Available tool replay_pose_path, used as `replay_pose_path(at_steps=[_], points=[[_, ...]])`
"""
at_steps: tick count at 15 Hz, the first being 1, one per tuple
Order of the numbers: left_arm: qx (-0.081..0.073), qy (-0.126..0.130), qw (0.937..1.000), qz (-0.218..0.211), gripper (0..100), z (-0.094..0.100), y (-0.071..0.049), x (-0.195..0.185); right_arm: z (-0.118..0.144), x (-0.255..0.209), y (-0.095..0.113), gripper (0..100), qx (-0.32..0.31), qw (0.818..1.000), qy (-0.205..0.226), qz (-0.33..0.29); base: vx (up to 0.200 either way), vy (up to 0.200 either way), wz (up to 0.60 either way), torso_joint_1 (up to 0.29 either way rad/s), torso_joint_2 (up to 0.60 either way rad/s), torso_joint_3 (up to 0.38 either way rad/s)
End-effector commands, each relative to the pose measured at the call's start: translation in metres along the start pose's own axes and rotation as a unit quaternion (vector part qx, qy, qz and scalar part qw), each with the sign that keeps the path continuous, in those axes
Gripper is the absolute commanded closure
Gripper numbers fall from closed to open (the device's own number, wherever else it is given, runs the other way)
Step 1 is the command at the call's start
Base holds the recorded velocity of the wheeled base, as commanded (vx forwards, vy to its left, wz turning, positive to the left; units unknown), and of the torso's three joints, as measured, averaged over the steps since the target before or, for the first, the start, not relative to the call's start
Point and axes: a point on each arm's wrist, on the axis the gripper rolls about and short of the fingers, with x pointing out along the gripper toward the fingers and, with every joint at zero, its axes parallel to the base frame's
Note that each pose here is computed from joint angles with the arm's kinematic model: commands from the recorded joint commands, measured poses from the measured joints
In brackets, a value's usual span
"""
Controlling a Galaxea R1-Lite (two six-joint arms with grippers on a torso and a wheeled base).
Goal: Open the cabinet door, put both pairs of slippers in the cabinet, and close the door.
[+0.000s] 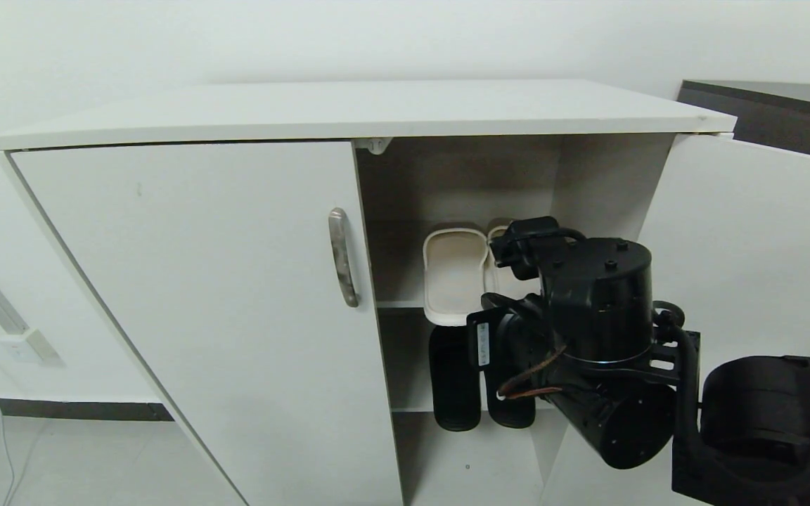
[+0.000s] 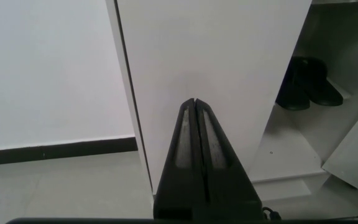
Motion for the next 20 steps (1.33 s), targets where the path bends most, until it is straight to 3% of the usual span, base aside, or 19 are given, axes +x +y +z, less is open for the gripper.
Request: replay_pose_path(at_steps=[1, 20], points=[[0.000, 0.000, 1.0000, 0.000, 100, 0.000, 0.000, 0.000, -0.001, 0.000, 0.002, 100, -0.001, 1.000, 0.001, 0.002, 0.000, 0.000, 0.00, 0.000, 0.00, 0.000], [-0.001, 0.000, 1.0000, 0.000, 100, 0.000, 0.000, 0.000, -0.014, -0.003, 0.001, 100, -0.020, 1.000, 0.018, 0.007, -0.189, 0.000, 0.00, 0.001, 0.00, 0.003]])
